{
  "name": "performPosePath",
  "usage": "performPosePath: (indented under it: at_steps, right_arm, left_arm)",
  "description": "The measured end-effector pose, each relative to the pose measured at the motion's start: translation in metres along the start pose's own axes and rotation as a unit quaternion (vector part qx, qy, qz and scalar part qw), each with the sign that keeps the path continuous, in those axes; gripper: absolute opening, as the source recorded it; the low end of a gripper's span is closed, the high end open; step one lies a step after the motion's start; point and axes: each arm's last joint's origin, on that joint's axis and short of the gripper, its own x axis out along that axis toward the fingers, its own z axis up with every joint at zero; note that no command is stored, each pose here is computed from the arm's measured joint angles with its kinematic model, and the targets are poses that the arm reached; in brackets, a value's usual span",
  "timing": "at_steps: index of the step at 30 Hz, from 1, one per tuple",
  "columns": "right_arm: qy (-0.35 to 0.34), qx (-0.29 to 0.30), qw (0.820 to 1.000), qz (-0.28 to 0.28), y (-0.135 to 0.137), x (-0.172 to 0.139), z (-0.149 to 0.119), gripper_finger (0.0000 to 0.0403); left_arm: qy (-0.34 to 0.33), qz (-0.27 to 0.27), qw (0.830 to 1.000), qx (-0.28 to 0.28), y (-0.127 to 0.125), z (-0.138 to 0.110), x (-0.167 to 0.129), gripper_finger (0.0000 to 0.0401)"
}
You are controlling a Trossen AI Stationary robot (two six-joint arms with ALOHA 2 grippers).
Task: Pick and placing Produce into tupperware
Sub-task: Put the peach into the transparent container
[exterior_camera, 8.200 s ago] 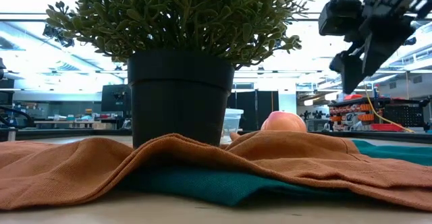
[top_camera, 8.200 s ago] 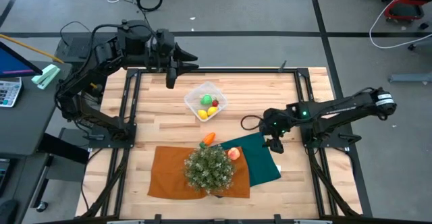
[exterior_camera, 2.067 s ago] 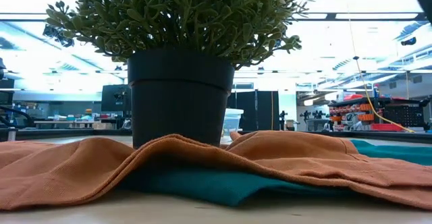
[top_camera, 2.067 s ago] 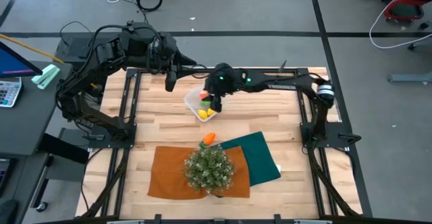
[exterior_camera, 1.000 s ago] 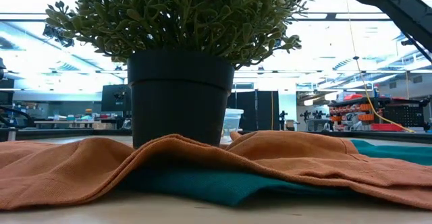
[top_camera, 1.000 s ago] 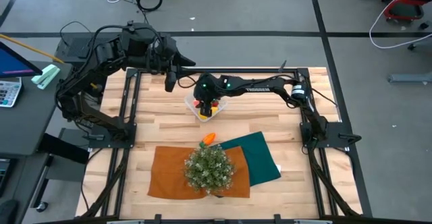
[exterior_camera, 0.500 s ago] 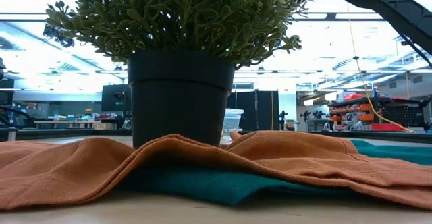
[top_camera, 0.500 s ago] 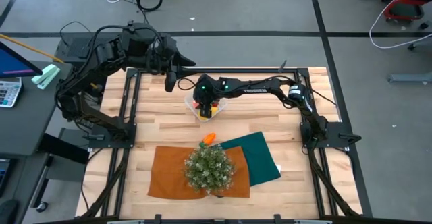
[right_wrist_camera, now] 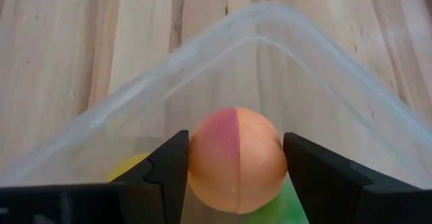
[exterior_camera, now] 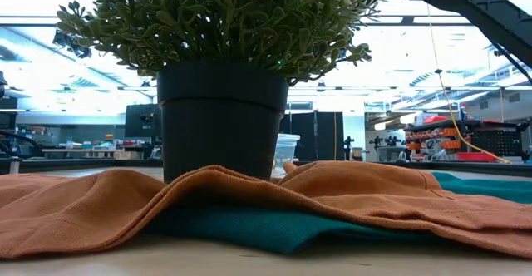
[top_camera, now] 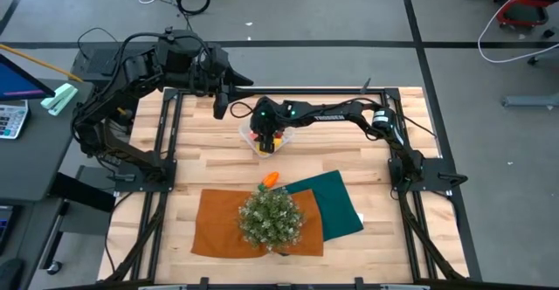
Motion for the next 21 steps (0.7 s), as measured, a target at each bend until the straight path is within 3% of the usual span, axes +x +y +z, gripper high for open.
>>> performPosePath:
  at_steps: [9, 21]
  right_arm:
    - [0.005, 0.001, 1.0, 0.002, 0.0001, 0.0, -0.001, 0.0193]
    - [0.005, 0.001, 1.0, 0.002, 0.0001, 0.0, -0.0011, 0.0228]
  left_arm:
    - [0.001, -0.004, 1.0, 0.002, -0.0023, -0.0002, 0.0005, 0.0162]
    - [0.002, -0.013, 1.0, 0.005, -0.0069, -0.0006, 0.0013, 0.0162]
